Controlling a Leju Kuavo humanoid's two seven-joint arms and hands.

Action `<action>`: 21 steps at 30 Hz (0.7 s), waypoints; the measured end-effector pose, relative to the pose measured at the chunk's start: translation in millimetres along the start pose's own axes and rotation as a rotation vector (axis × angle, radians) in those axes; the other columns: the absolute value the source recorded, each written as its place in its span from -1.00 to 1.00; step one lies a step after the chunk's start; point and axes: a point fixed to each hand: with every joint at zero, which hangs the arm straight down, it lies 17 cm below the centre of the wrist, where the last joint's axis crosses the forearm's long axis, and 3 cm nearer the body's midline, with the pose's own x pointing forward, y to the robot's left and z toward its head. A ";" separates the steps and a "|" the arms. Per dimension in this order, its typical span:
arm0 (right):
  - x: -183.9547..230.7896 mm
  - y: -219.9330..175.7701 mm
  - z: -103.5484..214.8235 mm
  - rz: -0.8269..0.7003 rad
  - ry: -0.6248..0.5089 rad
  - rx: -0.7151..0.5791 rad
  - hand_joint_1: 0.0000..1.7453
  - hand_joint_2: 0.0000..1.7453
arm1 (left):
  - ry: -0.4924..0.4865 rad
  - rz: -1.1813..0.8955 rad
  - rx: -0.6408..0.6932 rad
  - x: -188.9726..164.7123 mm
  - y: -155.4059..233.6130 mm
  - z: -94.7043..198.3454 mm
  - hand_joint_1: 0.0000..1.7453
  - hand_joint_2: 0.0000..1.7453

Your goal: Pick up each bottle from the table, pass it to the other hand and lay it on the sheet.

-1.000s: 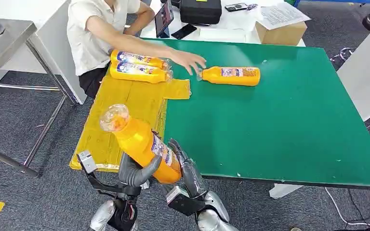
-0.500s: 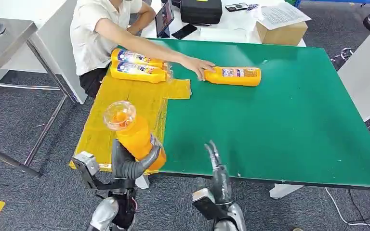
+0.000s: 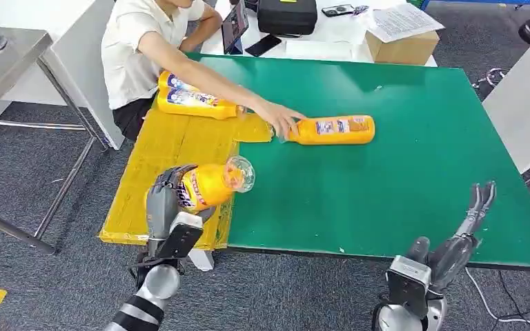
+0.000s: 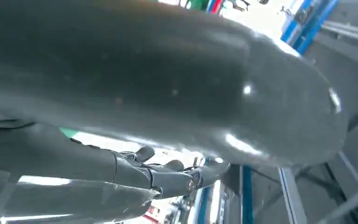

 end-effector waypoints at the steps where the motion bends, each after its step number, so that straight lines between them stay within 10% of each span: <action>1: -0.3 -2.2 -1.4 -0.003 0.004 -0.010 -1.00 -1.00 | 0.014 -0.051 -0.021 -8.1 -3.5 -2.9 1.00 1.00; 14: -13.5 -8.5 0.5 -0.045 0.076 -0.056 -1.00 -1.00 | 0.230 -0.270 -0.281 -94.8 -40.5 -12.9 1.00 1.00; 21: -22.0 -6.4 5.8 -0.056 0.108 -0.055 -1.00 -1.00 | 0.268 -0.291 -0.383 -107.3 -57.6 -14.8 0.54 1.00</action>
